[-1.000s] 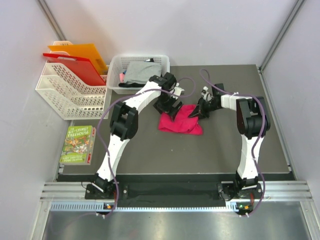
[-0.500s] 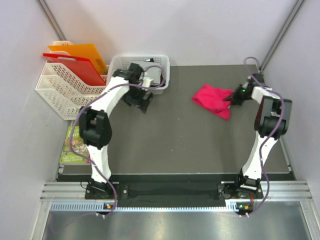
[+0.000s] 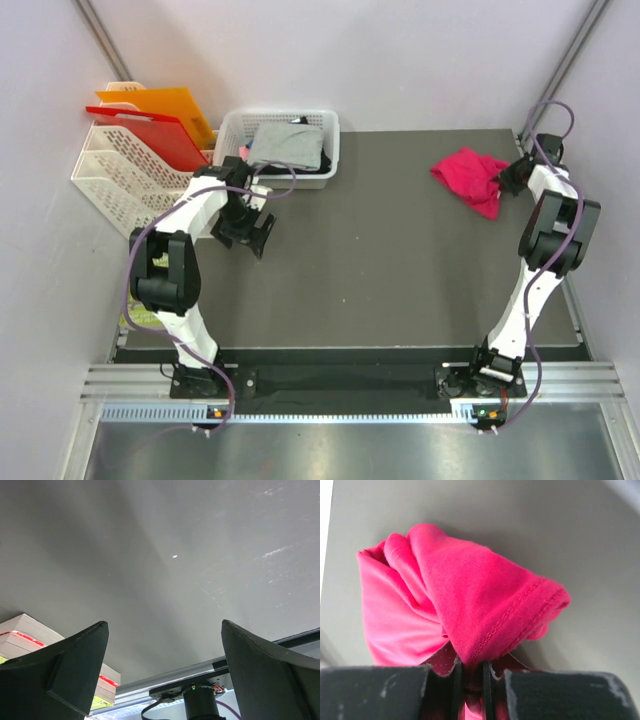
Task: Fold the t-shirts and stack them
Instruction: Put the neatly folded tshirt into the corner of the board with the right arm
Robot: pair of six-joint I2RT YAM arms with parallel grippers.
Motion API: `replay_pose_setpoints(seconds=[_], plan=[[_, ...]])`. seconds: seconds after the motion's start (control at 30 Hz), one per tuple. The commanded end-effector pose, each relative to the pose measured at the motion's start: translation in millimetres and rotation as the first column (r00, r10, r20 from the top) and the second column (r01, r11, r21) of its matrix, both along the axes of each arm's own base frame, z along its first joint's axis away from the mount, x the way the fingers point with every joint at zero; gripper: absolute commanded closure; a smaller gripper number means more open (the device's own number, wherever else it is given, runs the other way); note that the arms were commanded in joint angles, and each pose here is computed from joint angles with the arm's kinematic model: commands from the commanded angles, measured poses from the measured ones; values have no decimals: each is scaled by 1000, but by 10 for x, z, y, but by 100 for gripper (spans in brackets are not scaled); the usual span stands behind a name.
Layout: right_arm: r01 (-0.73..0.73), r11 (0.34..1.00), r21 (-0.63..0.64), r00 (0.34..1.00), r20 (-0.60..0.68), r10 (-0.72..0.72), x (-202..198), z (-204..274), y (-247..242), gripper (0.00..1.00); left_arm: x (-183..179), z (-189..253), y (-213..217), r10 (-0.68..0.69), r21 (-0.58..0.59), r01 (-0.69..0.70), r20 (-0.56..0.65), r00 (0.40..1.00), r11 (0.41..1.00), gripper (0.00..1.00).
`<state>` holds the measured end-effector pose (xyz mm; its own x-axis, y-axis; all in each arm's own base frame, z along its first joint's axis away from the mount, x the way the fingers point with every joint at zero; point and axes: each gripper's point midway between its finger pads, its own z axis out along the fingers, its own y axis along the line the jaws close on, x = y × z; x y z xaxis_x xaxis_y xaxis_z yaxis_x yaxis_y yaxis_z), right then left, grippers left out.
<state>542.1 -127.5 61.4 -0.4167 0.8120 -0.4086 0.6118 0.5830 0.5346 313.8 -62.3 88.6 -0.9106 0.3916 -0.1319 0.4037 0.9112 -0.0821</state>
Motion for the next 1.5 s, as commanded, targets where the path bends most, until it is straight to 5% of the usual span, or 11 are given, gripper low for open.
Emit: replay_pose_setpoints(seconds=[0.0,0.13,0.23,0.33,0.37,0.47,0.7,0.83,1.0,1.1,1.47], plan=[[225,970,-88,969,125,-214,261,343,-573,100,111,125,-15,-1,-32,4,83,997,999,1],[234,968,-86,968,113,-224,438,307,-670,100,145,126,-4,7,-26,-5,85,996,1000,1],[198,978,-58,976,99,-192,562,287,-629,83,153,111,3,15,-23,-13,81,997,1000,1],[200,978,-65,975,108,-193,559,353,-622,53,158,106,-14,22,-32,-20,79,997,999,1],[195,978,-72,977,102,-187,524,330,-614,34,169,114,-17,24,-33,-21,82,996,999,1],[165,982,-93,984,83,-158,463,382,-601,1,209,153,-27,27,-37,-23,94,995,999,1],[37,994,-101,999,37,-33,174,744,-248,0,281,310,-44,19,-59,-9,155,988,998,1],[-172,976,-132,982,58,181,-26,1233,455,0,335,417,-79,6,-86,11,201,980,996,1],[-533,811,-240,792,195,578,-632,2177,1844,0,423,534,-89,14,-114,18,271,963,993,1],[-623,731,-278,680,271,682,-1071,2518,2385,0,436,553,-76,33,-132,4,275,961,991,1],[-669,698,-257,624,315,715,-1555,2633,2599,0,494,443,-53,100,-169,-53,285,953,984,1]])
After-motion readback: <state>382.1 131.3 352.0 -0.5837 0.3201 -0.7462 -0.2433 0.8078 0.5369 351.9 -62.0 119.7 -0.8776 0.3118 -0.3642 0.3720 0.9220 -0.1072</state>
